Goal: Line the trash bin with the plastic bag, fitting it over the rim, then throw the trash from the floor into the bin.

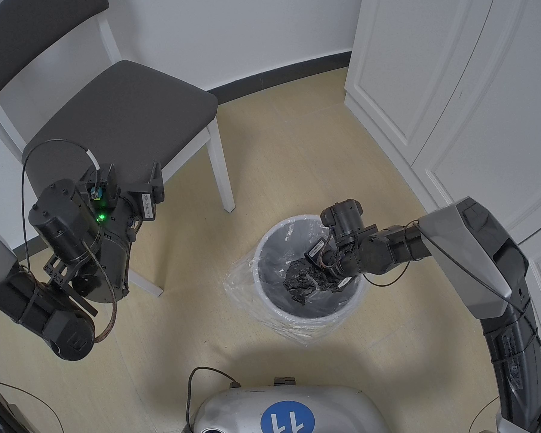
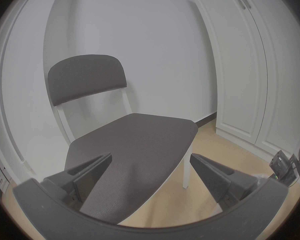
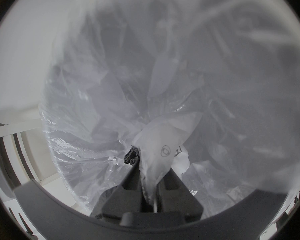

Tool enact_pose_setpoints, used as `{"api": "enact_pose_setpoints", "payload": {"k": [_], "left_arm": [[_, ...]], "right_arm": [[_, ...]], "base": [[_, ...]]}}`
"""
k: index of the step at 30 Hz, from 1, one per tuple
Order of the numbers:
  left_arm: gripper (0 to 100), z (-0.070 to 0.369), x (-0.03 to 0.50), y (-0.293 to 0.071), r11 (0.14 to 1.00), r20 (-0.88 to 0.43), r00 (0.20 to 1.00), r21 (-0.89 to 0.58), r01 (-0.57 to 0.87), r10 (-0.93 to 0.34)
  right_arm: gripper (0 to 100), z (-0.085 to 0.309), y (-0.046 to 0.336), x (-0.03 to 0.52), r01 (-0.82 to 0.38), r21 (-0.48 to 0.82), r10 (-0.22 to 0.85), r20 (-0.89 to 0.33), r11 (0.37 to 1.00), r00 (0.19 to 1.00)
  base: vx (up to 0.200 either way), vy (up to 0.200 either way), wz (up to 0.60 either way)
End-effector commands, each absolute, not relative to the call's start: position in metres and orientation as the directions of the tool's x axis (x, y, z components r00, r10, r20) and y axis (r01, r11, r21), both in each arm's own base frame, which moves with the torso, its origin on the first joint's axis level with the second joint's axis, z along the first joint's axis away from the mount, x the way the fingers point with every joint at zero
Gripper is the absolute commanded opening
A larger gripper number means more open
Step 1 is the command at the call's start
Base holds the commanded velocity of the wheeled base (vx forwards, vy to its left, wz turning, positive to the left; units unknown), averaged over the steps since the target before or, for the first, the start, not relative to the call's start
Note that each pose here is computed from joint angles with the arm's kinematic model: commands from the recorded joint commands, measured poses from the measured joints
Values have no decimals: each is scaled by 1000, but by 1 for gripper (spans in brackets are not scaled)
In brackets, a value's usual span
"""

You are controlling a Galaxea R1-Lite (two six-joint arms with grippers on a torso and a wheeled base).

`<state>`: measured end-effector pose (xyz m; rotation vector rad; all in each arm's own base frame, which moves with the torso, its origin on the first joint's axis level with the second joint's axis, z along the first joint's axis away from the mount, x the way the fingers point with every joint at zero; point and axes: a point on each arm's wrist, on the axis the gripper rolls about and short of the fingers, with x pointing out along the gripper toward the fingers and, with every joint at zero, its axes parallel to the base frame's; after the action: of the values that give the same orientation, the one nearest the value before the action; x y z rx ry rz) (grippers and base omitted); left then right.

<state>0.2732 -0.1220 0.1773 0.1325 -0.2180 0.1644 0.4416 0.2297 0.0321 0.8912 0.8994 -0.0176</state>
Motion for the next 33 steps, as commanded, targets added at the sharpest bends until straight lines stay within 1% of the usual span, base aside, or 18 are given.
{"api": "enact_pose_setpoints", "payload": {"k": [1,4,19,20,33], "left_arm": [[100,176,274,-122,978,223,963,114,-177,148],[100,175,275,-123,977,219,964,116,-176,148],[100,175,275,-123,978,231,962,109,-176,148],[100,175,275,-123,978,231,962,109,-176,148],[100,173,276,-123,978,225,963,113,-175,147]], "right_arm": [[0,28,231,441,368,658,328,-690,657,646],[0,27,232,441,374,651,310,-690,661,654],[0,28,233,439,372,650,312,-691,663,652],[100,27,233,439,373,649,312,-693,664,651],[100,28,233,439,372,650,312,-691,663,652]], "base": [[0,0,0],[0,0,0],[0,0,0],[0,0,0],[0,0,0]]}}
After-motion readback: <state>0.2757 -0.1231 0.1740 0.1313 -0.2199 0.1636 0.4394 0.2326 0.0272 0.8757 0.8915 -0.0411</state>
